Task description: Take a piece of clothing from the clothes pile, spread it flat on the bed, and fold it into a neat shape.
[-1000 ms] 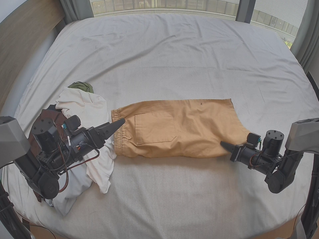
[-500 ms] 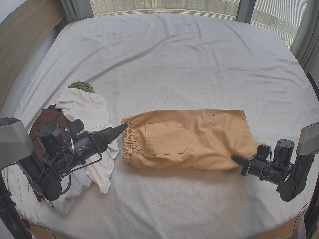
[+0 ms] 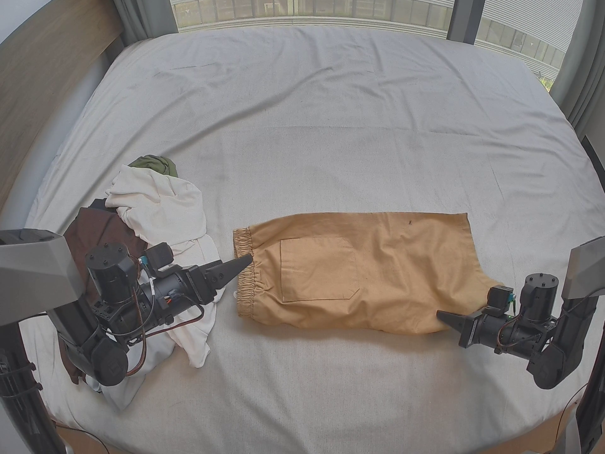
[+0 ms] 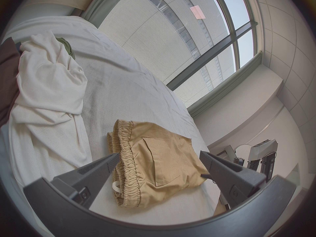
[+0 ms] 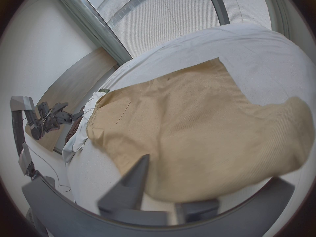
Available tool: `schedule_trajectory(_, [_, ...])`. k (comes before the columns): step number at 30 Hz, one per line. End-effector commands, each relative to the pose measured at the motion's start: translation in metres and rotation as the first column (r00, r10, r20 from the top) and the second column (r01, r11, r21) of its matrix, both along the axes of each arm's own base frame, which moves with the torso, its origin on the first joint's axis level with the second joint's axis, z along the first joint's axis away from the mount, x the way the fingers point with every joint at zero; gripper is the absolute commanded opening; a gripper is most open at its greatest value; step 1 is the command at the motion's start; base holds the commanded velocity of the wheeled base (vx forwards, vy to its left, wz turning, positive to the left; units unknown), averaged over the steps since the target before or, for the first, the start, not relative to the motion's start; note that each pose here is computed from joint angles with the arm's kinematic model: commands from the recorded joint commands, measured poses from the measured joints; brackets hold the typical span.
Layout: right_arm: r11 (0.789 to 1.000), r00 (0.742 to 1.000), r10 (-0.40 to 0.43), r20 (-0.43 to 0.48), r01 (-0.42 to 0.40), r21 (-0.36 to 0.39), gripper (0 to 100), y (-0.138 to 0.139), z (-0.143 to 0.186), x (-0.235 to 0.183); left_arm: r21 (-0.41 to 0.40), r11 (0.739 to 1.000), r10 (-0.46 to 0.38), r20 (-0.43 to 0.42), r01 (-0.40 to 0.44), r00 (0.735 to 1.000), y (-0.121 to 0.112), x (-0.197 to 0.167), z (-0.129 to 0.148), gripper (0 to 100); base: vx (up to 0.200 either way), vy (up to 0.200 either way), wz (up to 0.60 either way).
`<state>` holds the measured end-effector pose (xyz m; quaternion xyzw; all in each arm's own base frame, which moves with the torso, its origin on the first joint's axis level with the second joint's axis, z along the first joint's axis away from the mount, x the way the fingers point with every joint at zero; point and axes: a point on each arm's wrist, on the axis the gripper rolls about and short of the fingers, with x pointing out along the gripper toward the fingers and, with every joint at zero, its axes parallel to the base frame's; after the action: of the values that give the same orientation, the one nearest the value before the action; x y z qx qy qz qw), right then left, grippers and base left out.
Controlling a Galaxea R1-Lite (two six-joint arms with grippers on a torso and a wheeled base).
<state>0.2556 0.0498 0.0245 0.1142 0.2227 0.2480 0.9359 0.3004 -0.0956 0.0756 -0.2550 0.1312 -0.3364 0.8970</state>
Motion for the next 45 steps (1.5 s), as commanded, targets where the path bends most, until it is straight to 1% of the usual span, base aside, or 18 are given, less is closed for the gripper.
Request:
schedule_trajectory(1, [0.996,0.992,0.091,-0.087,-0.092,-0.002,100,0.011,-0.009,-0.022,0.001,1.000,0.005,-0.007,-0.005,1.000,0.001,0.002,-0.003,100,0.000,0.000,0.00])
schedule_trajectory(5, [0.982,0.967,0.186,-0.173,-0.189,-0.004,100,0.023,-0.019,-0.043,0.006,1.000,0.004,-0.018,-0.004,1.000,0.000,0.002,-0.006,100,0.000,0.000,0.00])
schedule_trajectory(6, [0.981,0.965,0.192,-0.177,-0.196,-0.002,100,0.024,-0.020,-0.043,0.008,1.000,0.004,-0.018,-0.004,1.000,0.000,0.002,-0.007,100,0.000,0.000,0.00])
schedule_trajectory(7, [0.972,0.954,0.232,-0.191,-0.234,0.012,100,0.027,-0.022,-0.046,0.012,1.000,0.010,-0.026,-0.009,1.000,0.000,0.003,-0.010,100,0.000,0.000,0.00])
schedule_trajectory(8, [0.972,0.954,0.232,-0.191,-0.234,0.012,100,0.027,-0.022,-0.046,0.012,1.000,0.010,-0.026,-0.009,1.000,0.000,0.003,-0.010,100,0.000,0.000,0.00])
schedule_trajectory(9, [0.960,0.941,0.281,-0.191,-0.280,0.032,100,0.031,-0.020,-0.050,0.019,1.000,0.014,-0.031,-0.013,0.999,0.000,0.003,-0.013,100,0.000,0.000,0.00])
schedule_trajectory(10, [0.946,0.929,0.324,-0.179,-0.320,0.051,100,0.033,-0.016,-0.053,0.024,1.000,0.015,-0.036,-0.014,0.999,0.000,0.004,-0.015,100,0.000,0.000,0.00])
schedule_trajectory(12, [0.931,0.917,0.365,-0.159,-0.358,0.070,100,0.036,-0.012,-0.054,0.027,1.000,0.014,-0.042,-0.013,0.999,-0.001,0.005,-0.018,100,0.000,0.000,0.00])
schedule_trajectory(15, [0.900,0.893,0.434,-0.115,-0.426,0.089,100,0.044,-0.003,-0.057,0.030,0.999,0.020,-0.057,-0.019,0.998,-0.001,0.007,-0.023,100,0.000,0.000,0.00])
schedule_trajectory(17, [0.898,0.891,0.440,-0.111,-0.432,0.089,100,0.046,-0.002,-0.058,0.031,0.999,0.023,-0.060,-0.022,0.998,-0.001,0.007,-0.024,100,0.000,0.000,0.00])
schedule_trajectory(18, [0.883,0.880,0.468,-0.081,-0.461,0.088,100,0.052,0.003,-0.059,0.039,0.999,0.038,-0.081,-0.035,0.996,-0.002,0.009,-0.032,100,0.000,0.000,0.00])
schedule_trajectory(22, [0.865,0.868,0.497,-0.023,-0.493,0.088,100,0.062,0.013,-0.057,0.059,0.998,0.042,-0.129,-0.035,0.991,-0.005,0.012,-0.051,100,0.000,0.000,0.00])
schedule_trajectory(27, [0.862,0.865,0.501,-0.004,-0.499,0.085,100,0.064,0.016,-0.058,0.070,0.995,0.085,-0.132,-0.076,0.988,-0.008,0.019,-0.059,100,0.000,0.000,0.00])
schedule_trajectory(31, [0.866,0.869,0.495,0.003,-0.494,0.083,100,0.063,0.017,-0.056,0.065,0.996,0.077,-0.141,-0.068,0.987,-0.011,0.019,-0.060,100,0.000,0.000,0.00])
schedule_trajectory(37, [0.869,0.873,0.486,0.028,-0.487,0.083,100,0.062,0.022,-0.054,0.064,0.997,0.053,-0.190,-0.041,0.980,-0.022,0.019,-0.077,100,0.000,0.000,0.00])
schedule_trajectory(41, [0.876,0.879,0.475,0.031,-0.476,0.080,100,0.060,0.023,-0.053,0.040,0.998,0.047,-0.215,-0.039,0.975,-0.026,0.019,-0.079,100,0.000,0.000,0.00])
schedule_trajectory(42, [0.881,0.884,0.466,0.031,-0.467,0.077,100,0.059,0.022,-0.052,0.013,0.999,0.049,-0.235,-0.048,0.971,-0.027,0.019,-0.078,100,0.000,0.000,0.00])
schedule_trajectory(45, [0.881,0.884,0.466,0.031,-0.467,0.077,100,0.059,0.022,-0.052,-0.033,0.997,0.055,-0.254,-0.066,0.966,-0.028,0.022,-0.075,100,0.000,0.000,0.00])
